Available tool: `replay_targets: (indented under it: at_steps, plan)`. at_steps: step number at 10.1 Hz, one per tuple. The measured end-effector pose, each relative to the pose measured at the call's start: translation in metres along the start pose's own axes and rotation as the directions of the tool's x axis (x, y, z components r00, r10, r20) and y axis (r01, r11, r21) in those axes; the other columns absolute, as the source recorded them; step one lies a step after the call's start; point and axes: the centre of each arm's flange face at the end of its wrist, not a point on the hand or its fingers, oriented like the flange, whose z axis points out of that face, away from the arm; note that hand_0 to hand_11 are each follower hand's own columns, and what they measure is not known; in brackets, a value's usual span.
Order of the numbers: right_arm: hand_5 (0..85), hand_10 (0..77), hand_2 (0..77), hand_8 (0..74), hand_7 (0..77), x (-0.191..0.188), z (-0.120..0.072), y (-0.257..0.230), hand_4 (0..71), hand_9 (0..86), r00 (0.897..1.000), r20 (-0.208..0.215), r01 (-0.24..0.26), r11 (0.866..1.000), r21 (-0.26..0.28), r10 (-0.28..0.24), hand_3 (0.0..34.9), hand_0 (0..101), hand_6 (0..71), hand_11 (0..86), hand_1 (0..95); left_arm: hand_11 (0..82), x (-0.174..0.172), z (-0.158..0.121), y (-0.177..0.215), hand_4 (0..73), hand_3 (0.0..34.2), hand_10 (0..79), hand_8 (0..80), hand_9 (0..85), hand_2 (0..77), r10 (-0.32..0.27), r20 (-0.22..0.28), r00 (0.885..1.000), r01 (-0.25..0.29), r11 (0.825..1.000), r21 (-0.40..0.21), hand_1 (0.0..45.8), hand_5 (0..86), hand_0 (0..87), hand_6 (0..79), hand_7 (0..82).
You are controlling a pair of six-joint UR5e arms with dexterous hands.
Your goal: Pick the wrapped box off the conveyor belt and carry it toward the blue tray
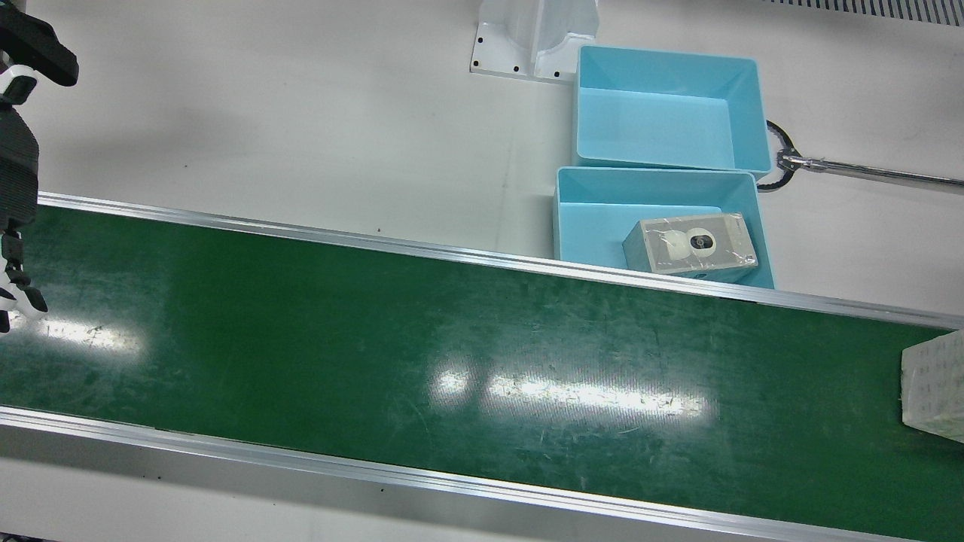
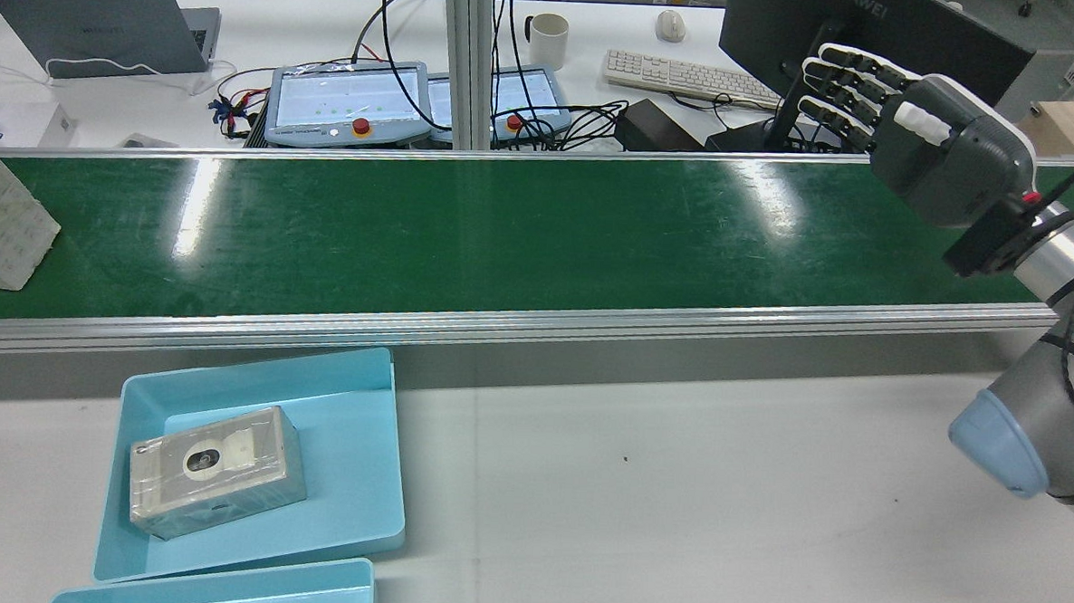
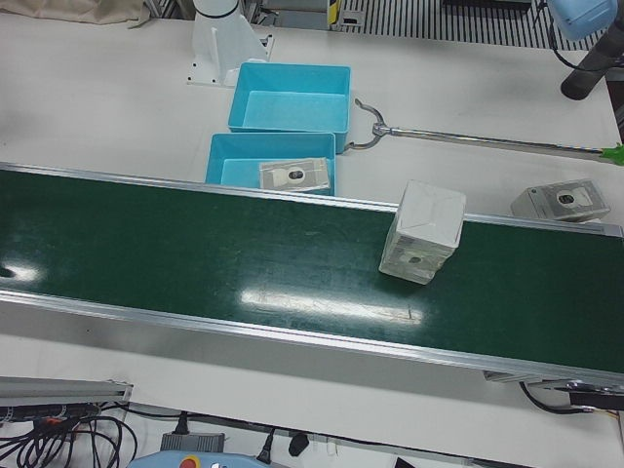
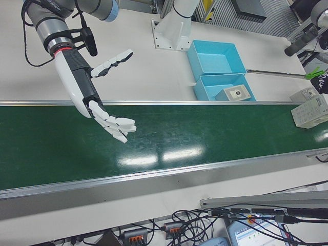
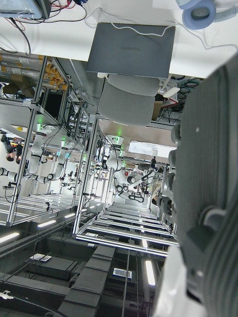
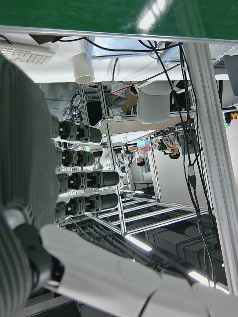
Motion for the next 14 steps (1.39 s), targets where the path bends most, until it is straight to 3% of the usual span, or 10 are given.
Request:
replay_targets:
  at_steps: [14]
  plan:
    - [23.5,13.1,8.2,10.4,24.0,-0.011,-0.001,0.002,14.7,13.1,1.0,0.019,0.005,1.0,-0.004,-0.005,1.9,41,7.6,19.1,5.4,0.5,0.0,0.0,0.0,0.0,0.0,0.0,0.5,0.0,0.5,0.0,0.0,1.0,0.0,1.0,0.0,0.0,1.1,0.0,0.0,0.5]
